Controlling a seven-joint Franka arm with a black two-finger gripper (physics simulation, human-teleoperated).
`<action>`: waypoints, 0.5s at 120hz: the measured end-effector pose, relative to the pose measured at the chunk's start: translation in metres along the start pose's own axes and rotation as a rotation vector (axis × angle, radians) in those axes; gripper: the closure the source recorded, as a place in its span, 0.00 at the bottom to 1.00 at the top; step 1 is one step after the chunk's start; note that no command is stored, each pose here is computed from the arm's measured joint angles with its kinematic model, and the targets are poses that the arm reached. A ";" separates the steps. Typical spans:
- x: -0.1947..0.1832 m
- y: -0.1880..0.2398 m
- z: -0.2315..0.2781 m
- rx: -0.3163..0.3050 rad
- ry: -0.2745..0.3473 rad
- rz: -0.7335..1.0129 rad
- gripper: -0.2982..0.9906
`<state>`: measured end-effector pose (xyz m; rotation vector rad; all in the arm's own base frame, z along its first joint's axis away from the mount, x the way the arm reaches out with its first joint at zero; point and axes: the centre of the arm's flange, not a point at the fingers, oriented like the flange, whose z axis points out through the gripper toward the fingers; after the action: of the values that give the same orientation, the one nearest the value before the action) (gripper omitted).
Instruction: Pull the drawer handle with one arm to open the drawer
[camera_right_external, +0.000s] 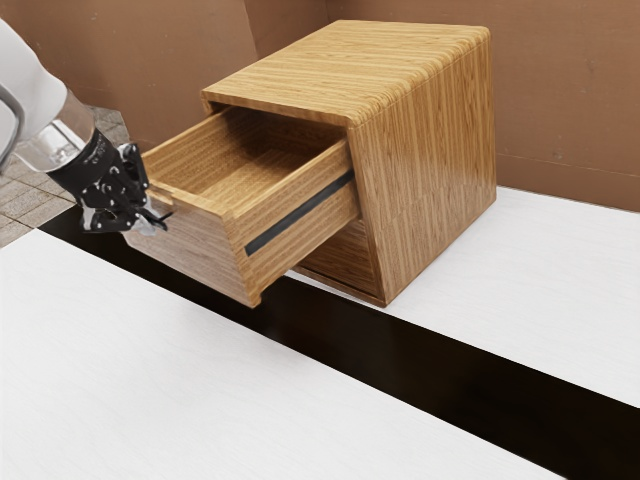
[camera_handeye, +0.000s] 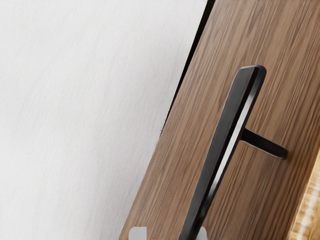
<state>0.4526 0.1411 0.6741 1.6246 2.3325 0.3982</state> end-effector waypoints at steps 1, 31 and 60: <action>0.000 -0.001 0.000 0.000 0.000 -0.001 0.84; -0.004 -0.020 -0.009 -0.014 0.022 -0.002 0.84; -0.001 -0.022 -0.010 -0.014 0.025 -0.012 0.85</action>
<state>0.4300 0.1322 0.6754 1.6077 2.3513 0.4332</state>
